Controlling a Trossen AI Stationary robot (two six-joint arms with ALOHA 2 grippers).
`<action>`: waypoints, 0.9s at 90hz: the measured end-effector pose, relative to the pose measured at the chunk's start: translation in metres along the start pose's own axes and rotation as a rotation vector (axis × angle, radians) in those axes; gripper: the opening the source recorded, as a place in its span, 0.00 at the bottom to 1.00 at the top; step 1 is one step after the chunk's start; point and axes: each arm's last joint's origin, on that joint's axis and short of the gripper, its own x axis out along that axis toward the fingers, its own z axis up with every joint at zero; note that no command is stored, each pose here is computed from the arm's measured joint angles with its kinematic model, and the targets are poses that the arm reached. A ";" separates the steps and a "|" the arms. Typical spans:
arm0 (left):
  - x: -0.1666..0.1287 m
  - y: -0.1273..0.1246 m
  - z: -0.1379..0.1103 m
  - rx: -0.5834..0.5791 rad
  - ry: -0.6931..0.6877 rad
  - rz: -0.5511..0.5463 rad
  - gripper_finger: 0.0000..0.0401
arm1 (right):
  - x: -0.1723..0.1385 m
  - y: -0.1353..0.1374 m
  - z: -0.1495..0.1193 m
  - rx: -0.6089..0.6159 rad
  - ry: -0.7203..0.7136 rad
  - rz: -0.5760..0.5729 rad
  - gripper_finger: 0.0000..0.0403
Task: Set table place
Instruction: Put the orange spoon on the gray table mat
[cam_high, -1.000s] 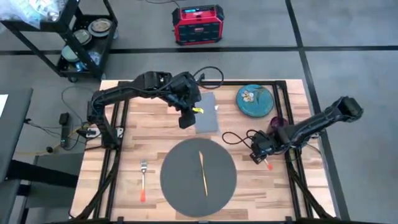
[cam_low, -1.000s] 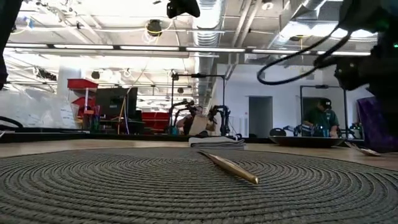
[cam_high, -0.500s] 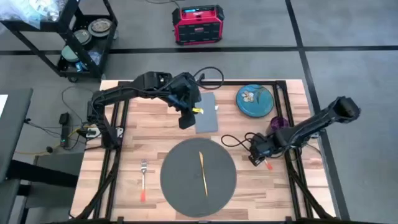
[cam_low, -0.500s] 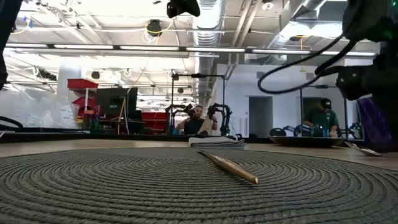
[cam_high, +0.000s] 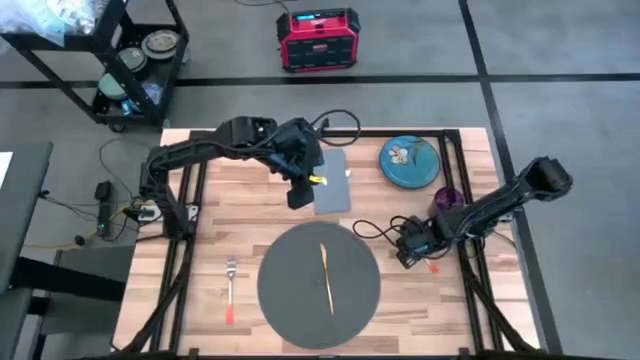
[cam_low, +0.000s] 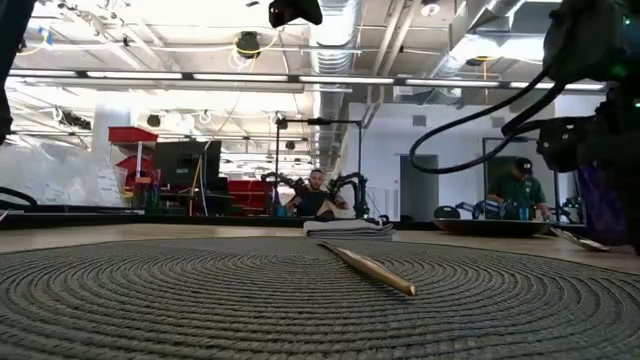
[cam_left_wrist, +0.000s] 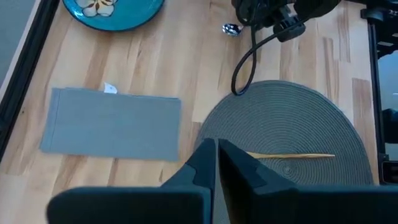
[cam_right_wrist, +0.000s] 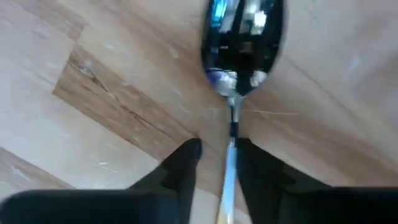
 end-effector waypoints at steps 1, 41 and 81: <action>0.000 0.000 0.000 -0.001 0.000 0.000 0.00 | 0.000 0.000 0.000 0.000 -0.002 0.000 0.08; 0.000 0.000 0.000 -0.012 -0.003 0.000 0.00 | -0.051 0.022 0.005 0.120 -0.204 0.292 0.00; 0.026 0.001 -0.004 -0.081 0.014 0.019 0.00 | -0.036 0.090 0.015 0.169 -0.287 0.692 0.00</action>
